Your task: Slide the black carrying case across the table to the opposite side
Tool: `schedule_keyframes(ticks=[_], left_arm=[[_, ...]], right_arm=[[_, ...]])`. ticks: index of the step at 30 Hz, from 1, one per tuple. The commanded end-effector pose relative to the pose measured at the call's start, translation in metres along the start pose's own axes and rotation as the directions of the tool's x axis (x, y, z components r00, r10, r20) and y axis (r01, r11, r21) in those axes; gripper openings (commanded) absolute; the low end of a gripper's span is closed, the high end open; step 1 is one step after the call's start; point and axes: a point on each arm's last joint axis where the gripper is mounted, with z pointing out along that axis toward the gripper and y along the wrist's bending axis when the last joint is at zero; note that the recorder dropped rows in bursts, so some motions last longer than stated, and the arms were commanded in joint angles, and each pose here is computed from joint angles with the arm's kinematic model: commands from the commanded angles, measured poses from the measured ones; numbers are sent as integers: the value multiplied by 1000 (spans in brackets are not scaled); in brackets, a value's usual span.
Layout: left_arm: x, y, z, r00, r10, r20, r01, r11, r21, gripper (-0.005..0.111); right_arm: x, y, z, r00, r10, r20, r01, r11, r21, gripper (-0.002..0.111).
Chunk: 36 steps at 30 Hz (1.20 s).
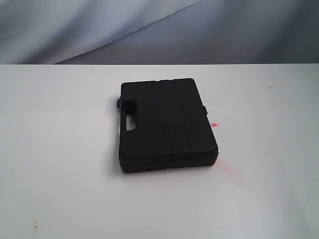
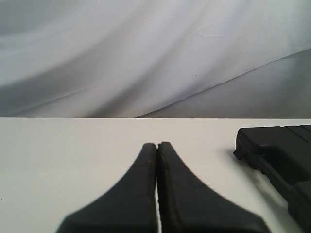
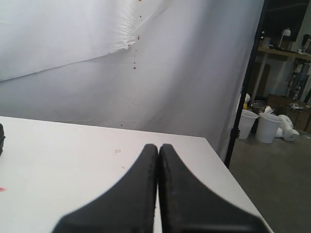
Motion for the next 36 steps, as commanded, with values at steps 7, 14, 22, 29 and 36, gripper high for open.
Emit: schedule_keyframes(ticks=[7,14,22,29,36], left_arm=[[1,0,0,1000,-9,3,9,1000,-2,0],[1,0,0,1000,-9,3,9,1000,-2,0],[1,0,0,1000,-9,3,9,1000,-2,0],[1,0,0,1000,-9,3,9,1000,-2,0],[-1,0,0,999,-19,31,19,1000,-1,0]], right_arm=[[2,1,0,1000,-16,-8,16,1000,-9,0],[2,1,0,1000,-16,-8,16,1000,-9,0],[2,1,0,1000,-16,-8,16,1000,-9,0],[2,1,0,1000,-16,-8,16,1000,-9,0],[2,1,0,1000,-8,-8,8,1000,-9,0]])
